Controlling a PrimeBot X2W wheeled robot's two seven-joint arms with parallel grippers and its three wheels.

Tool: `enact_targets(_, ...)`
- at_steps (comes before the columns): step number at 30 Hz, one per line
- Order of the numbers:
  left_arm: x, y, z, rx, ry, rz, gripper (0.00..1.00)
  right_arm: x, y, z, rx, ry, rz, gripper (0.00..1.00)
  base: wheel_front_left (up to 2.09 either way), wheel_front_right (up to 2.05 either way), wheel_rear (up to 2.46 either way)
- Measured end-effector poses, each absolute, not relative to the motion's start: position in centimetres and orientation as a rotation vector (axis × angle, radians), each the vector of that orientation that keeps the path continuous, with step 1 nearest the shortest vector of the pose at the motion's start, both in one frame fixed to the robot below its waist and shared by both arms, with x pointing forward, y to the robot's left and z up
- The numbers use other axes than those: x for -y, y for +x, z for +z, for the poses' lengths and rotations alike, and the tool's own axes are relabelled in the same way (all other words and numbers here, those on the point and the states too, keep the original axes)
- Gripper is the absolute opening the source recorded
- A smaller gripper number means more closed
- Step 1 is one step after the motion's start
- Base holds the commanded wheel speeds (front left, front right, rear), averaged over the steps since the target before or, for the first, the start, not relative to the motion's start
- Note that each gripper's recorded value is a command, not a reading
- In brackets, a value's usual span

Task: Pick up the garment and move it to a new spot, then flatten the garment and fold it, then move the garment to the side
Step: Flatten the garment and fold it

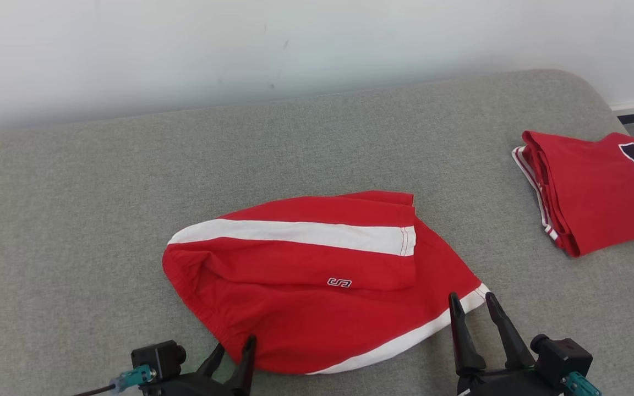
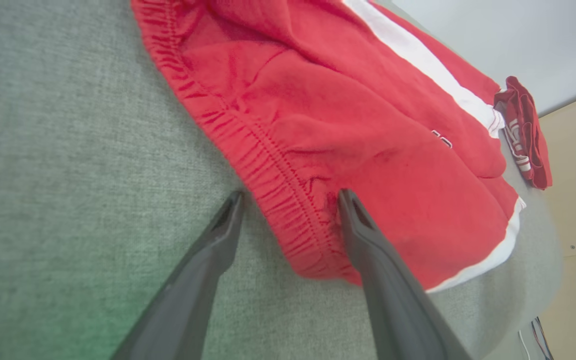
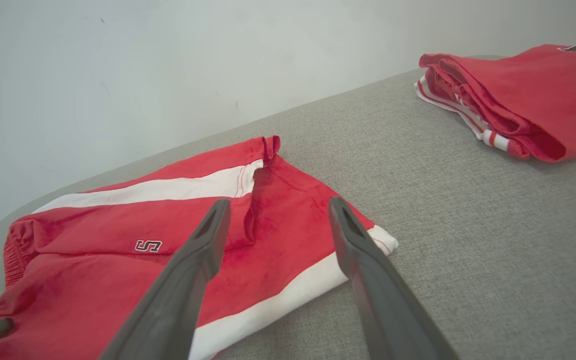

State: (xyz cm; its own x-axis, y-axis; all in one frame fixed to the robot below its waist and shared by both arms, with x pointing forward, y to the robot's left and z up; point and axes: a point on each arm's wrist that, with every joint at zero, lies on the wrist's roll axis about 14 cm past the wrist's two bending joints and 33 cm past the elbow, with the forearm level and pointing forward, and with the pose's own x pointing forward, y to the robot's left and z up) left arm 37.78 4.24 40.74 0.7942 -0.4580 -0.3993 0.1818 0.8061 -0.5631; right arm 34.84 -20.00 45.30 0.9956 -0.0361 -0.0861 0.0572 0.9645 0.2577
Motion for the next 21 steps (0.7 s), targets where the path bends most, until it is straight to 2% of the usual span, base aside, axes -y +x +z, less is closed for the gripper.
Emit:
enact_targets(1,-4.2,37.8,40.8,-0.550,-0.532,-0.362,0.62,20.0,34.8,45.3,-0.081,0.263,-0.048,1.00,0.00,0.00,0.00)
enact_targets(2,-4.3,37.9,40.9,-0.542,-0.534,-0.360,0.48,20.0,34.8,45.3,-0.082,0.264,-0.049,1.00,0.00,0.00,0.00)
enact_targets(3,-4.2,37.9,41.0,-0.540,-0.536,-0.364,0.24,20.0,34.8,45.3,-0.082,0.264,-0.049,1.00,0.00,0.00,0.00)
enact_targets(5,-4.3,37.9,41.0,-0.532,-0.533,-0.362,0.00,19.9,34.9,45.2,-0.082,0.265,-0.045,1.00,0.00,0.00,0.00)
enact_targets(16,-4.7,39.2,46.3,-0.367,-0.560,-0.395,0.00,19.5,34.9,45.4,-0.076,0.267,-0.032,1.00,0.00,0.00,0.00)
enact_targets(21,-5.5,38.2,48.2,-0.362,-0.517,-0.400,0.00,19.4,34.8,45.3,-0.077,0.268,-0.028,1.00,0.00,0.00,0.00)
